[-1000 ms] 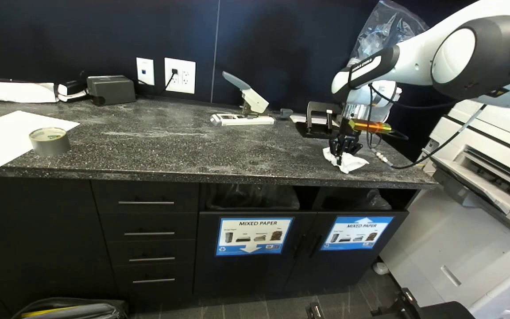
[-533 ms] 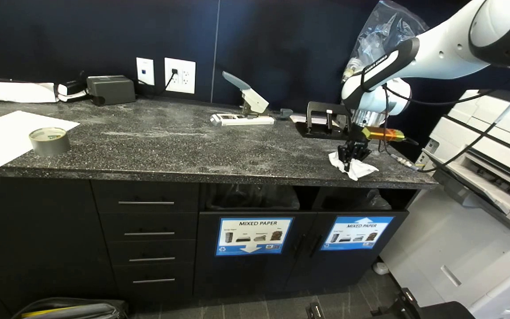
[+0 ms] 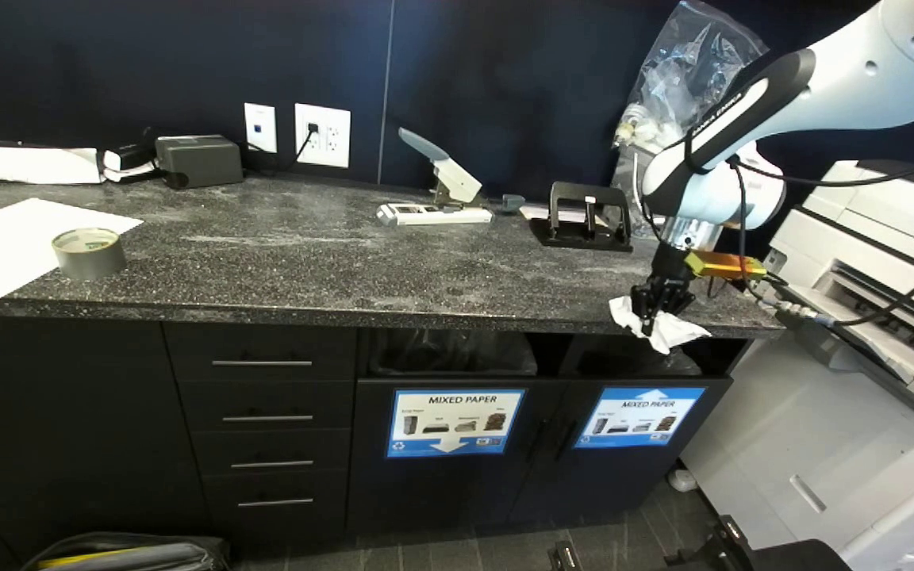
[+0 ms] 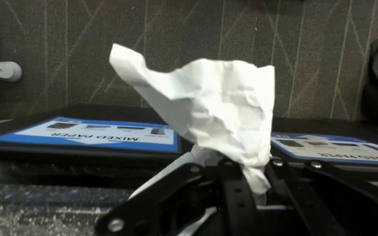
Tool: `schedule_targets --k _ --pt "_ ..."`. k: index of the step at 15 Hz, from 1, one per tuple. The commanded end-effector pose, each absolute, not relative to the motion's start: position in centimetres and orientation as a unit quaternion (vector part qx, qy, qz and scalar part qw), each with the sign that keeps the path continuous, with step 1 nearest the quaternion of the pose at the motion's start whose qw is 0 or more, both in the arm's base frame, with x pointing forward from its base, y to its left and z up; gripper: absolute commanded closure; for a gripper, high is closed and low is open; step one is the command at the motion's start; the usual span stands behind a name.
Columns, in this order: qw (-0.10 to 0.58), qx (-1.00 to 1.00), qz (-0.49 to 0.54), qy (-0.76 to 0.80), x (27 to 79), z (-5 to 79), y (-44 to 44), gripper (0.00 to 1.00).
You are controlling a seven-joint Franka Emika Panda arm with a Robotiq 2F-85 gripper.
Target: Put two papers in the bin to the right and two in the left
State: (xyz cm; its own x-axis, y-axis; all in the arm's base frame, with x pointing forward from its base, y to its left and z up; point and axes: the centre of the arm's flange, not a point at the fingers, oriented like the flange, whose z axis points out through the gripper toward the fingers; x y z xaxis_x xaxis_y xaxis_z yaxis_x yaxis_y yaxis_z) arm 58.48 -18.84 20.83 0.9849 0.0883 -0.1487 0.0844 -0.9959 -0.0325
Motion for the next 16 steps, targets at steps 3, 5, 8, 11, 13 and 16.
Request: schedule_targets --k 3,5,8,11,13,16 --pt "0.029 -0.994 0.059 -0.083 47.3 21.8 -17.8 0.93" --pt "0.035 -0.992 0.051 -0.106 45.6 20.8 -18.3 0.93" --pt "0.034 -0.988 0.033 -0.149 43.5 19.1 -19.5 0.93" --pt "0.051 -0.982 0.007 -0.181 43.2 16.9 -21.5 0.93" --pt "0.063 -0.978 -0.011 -0.201 43.5 15.6 -23.0 0.93" --pt "0.075 -0.971 -0.05 -0.223 44.0 14.2 -24.9 0.93"
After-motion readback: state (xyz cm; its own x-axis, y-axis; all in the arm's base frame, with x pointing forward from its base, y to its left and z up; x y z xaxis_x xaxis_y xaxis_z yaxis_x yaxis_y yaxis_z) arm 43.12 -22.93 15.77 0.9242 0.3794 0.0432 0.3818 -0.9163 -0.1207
